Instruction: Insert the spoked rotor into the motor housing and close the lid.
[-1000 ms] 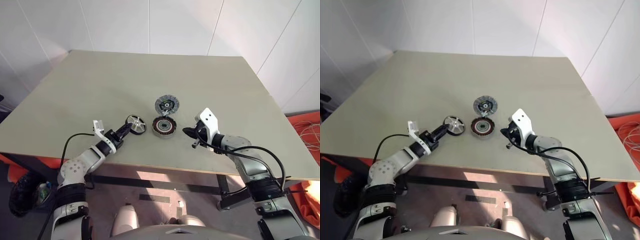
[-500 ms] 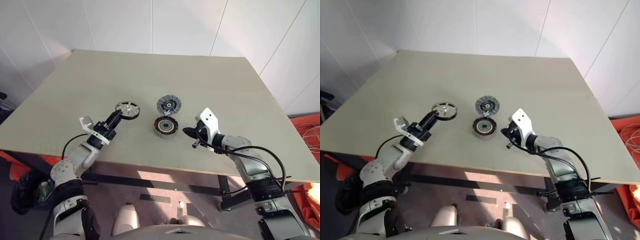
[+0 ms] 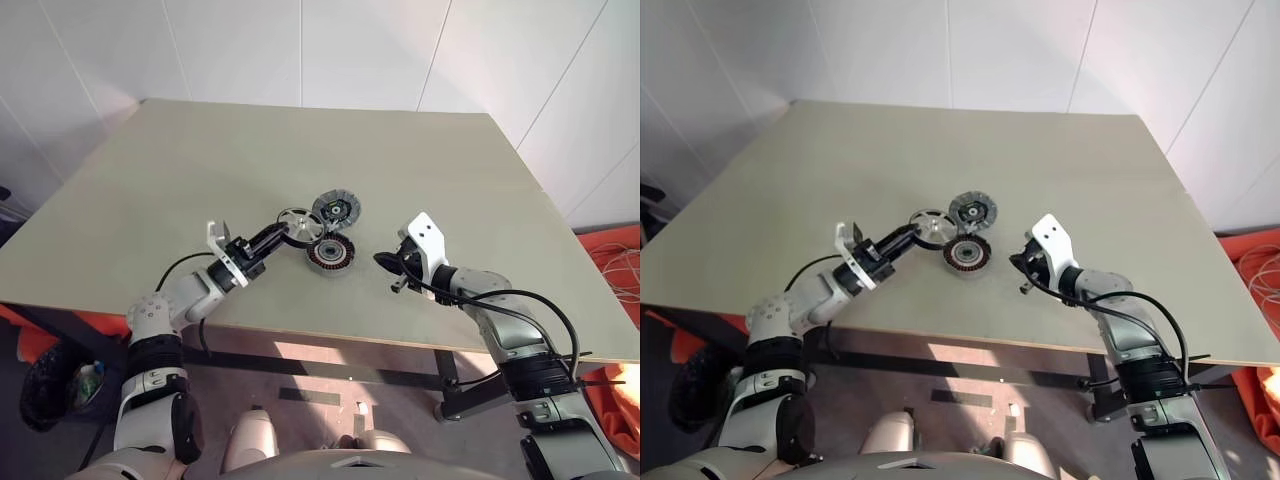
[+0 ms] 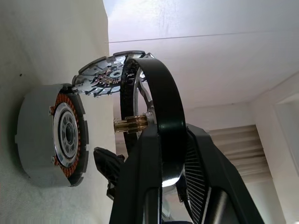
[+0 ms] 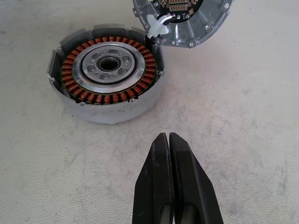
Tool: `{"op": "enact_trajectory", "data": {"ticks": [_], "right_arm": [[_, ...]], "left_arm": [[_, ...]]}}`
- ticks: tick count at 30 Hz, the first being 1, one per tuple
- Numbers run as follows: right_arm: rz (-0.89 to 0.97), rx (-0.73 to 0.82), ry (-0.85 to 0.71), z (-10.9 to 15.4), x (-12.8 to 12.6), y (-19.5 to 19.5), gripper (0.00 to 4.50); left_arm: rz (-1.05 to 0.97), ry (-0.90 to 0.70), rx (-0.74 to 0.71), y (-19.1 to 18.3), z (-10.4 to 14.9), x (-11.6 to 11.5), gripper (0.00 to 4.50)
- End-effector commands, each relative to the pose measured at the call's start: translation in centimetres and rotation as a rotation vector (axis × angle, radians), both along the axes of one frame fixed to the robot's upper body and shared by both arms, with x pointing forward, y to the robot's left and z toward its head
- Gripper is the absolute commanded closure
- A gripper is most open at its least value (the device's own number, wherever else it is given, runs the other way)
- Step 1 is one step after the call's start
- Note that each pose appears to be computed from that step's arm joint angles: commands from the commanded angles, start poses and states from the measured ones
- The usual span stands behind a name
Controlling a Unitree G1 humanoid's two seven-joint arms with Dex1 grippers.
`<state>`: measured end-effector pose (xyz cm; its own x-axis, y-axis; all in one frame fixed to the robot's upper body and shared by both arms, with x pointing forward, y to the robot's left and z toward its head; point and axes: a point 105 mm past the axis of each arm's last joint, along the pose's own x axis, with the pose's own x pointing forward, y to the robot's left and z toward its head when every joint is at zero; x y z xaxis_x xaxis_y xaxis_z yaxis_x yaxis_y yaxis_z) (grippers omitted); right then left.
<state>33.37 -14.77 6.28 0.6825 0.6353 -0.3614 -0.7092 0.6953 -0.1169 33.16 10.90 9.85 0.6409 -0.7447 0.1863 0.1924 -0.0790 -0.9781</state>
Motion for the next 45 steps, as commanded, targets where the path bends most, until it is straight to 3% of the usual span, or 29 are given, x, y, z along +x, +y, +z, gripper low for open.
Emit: {"op": "enact_trajectory", "data": {"ticks": [1,20,45], "right_arm": [[0.007,0.015,-0.079,2.1,0.3,0.2,4.50],[0.005,0.021,-0.081,2.1,0.2,0.3,4.50],[0.009,0.024,-0.082,2.1,0.2,0.6,4.50]], "left_arm": [[-0.039,-0.035,-0.011,-1.0,1.0,0.2,4.14],[-0.129,0.053,0.050,-4.9,-1.4,1.4,4.14],[-0.064,0.091,0.101,-5.3,-3.0,2.7,4.14]]}}
